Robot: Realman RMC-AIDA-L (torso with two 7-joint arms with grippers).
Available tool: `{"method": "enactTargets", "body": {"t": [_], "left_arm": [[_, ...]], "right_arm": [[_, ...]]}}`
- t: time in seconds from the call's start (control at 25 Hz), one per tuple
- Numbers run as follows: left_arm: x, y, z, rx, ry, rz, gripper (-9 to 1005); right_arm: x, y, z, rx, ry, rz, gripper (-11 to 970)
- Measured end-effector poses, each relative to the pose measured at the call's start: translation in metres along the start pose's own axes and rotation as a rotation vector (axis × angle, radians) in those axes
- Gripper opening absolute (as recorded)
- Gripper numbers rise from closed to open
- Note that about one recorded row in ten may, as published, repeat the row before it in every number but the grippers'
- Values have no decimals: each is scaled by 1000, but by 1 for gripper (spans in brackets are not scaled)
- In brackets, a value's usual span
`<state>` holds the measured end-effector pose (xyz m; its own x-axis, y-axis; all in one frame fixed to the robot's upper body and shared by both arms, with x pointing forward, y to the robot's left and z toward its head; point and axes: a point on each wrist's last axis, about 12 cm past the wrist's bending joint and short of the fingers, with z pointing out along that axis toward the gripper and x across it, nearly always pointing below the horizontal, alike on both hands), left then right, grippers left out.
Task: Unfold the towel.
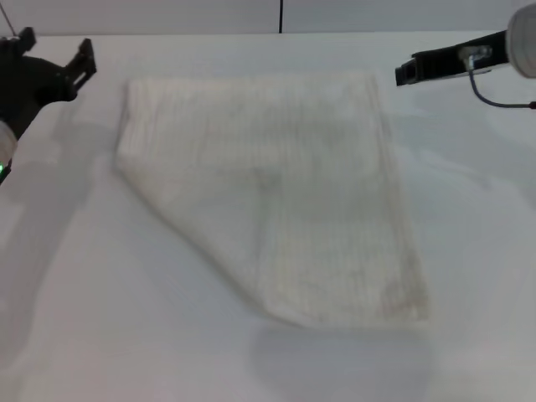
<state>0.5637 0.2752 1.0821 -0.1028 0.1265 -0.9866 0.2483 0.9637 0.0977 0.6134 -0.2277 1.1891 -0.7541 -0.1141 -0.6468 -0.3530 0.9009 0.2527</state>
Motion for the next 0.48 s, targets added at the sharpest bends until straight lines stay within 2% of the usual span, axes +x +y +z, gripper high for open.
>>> {"method": "enactTargets", "body": {"t": [0.04, 0.2, 0.24, 0.32, 0.4, 0.44, 0.48], "left_arm": [[-5, -1, 3, 14, 22, 12, 802], [-28, -9, 13, 69, 145, 72, 802], [-43, -15, 15, 85, 187, 99, 802], [-51, -19, 15, 91, 210, 117, 801], [-63, -25, 14, 101, 251, 157, 801], [-76, -34, 13, 117, 282, 204, 801], [-76, -34, 13, 117, 282, 204, 801]], "right_arm": [[-1, -1, 6, 18, 27, -10, 211], [-2, 0, 11, 32, 53, -22, 91], [-2, 0, 12, 33, 60, -24, 61], [-3, 1, 13, 35, 69, -28, 1], [-5, 0, 13, 47, 74, -31, 1], [-7, -1, 12, 61, 81, -33, 1], [-7, -1, 12, 61, 81, -33, 1]]}}
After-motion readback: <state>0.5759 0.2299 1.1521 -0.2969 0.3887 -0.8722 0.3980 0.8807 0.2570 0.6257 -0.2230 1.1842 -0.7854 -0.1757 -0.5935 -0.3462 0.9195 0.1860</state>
